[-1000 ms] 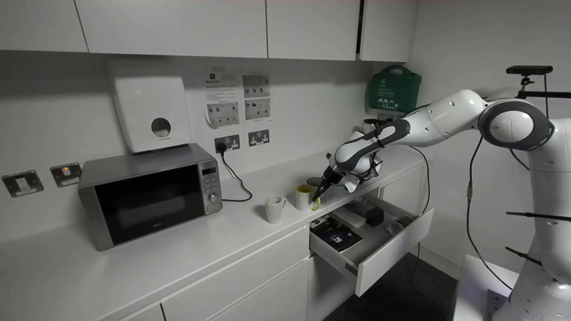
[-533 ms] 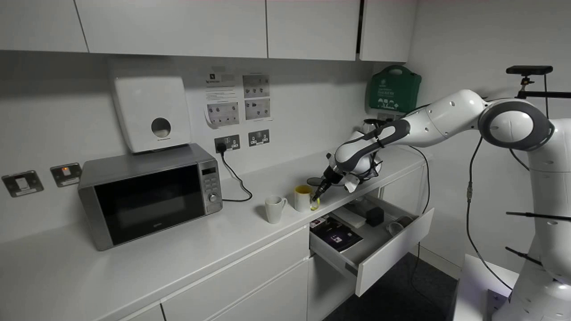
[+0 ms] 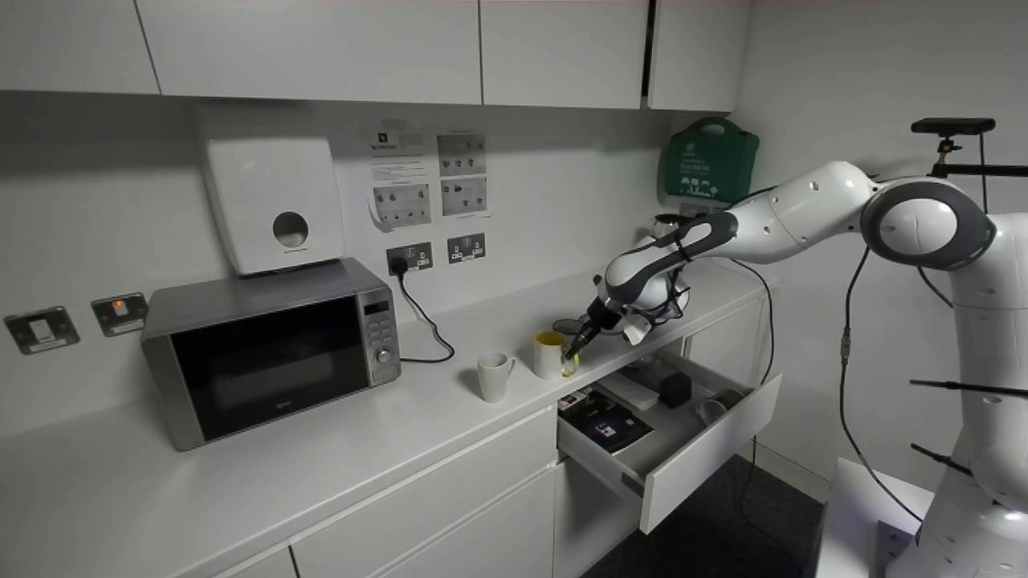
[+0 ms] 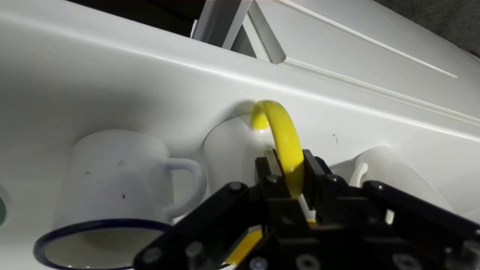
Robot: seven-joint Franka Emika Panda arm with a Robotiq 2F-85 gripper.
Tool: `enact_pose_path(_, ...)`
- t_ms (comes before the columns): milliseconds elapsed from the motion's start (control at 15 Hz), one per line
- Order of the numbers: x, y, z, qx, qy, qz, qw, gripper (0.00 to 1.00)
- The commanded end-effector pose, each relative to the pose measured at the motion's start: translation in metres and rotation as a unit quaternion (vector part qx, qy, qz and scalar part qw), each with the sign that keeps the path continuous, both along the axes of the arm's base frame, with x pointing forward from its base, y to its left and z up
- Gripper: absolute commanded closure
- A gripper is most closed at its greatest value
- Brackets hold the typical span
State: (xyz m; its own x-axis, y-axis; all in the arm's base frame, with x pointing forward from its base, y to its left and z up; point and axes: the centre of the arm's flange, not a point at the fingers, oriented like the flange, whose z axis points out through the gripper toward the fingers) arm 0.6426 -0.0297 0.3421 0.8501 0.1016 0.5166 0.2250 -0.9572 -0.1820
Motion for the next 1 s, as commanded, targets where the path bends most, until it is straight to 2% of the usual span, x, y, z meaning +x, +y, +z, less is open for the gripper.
enact_pose_path(0, -0.02, -0.031, 0.007, 0.024, -0.026, 0.001, 0.9994, 0.95)
enact_pose_path(333, -0.052, -0.053, 0.013, 0.051, -0.046, -0.022, 0.9974, 0.95)
enact_pose_path(733, -0.084, -0.065, 0.047, 0.078, -0.087, -0.047, 0.9921, 0.95)
enact_pose_path(933, -0.096, -0.068, 0.057, 0.077, -0.075, -0.053, 0.9928, 0.95)
